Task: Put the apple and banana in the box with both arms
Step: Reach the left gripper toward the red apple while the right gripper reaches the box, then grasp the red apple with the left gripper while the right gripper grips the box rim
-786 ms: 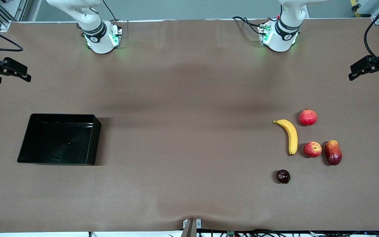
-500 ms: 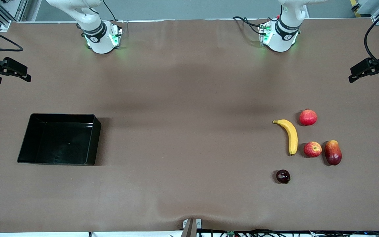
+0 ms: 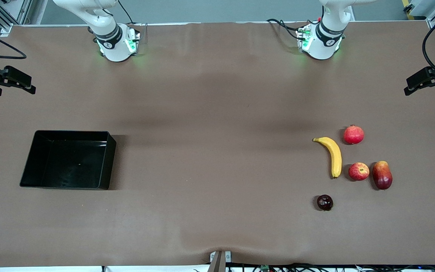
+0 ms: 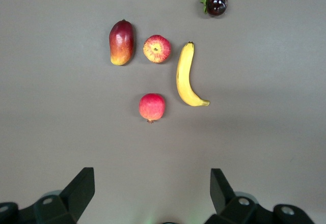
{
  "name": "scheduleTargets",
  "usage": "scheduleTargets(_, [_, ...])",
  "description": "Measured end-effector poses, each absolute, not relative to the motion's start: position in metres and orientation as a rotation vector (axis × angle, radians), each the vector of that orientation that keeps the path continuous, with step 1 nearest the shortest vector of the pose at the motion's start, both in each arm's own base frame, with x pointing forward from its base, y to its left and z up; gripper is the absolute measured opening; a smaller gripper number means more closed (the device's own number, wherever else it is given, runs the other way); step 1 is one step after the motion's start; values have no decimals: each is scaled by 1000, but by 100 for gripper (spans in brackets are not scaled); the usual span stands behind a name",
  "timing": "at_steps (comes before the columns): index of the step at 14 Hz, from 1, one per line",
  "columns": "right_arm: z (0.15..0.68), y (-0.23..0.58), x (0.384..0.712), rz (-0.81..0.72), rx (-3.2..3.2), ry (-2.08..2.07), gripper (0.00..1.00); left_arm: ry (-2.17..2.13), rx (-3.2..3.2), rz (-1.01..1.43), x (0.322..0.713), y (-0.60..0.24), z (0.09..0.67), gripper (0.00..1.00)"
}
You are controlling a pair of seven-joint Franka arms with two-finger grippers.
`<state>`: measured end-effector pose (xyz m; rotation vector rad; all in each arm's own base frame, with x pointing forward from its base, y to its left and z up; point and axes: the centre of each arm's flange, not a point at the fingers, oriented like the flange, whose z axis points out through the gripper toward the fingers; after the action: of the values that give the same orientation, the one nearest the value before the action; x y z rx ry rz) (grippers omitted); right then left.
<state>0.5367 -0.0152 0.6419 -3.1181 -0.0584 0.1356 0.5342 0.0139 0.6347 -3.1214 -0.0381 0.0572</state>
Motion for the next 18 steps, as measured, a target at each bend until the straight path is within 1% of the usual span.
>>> scheduleTargets(5, [642, -15, 537, 137, -3118, -58, 100, -39, -3122, 75, 536, 14, 630, 100])
scheduleTargets(10, [631, -27, 542, 166, -3116, -25, 100, -31, -3119, 147, 553, 14, 600, 100])
scheduleTargets(14, [584, -69, 568, 227, -3106, 87, 100, -38, -3120, 158, 576, 18, 566, 100])
scheduleTargets(16, [553, -92, 582, 260, -3099, 140, 100, -53, -3122, 155, 597, 26, 528, 100])
scheduleTargets(18, [519, -115, 594, 286, -3091, 182, 100, -68, -3128, 136, 618, 34, 479, 100])
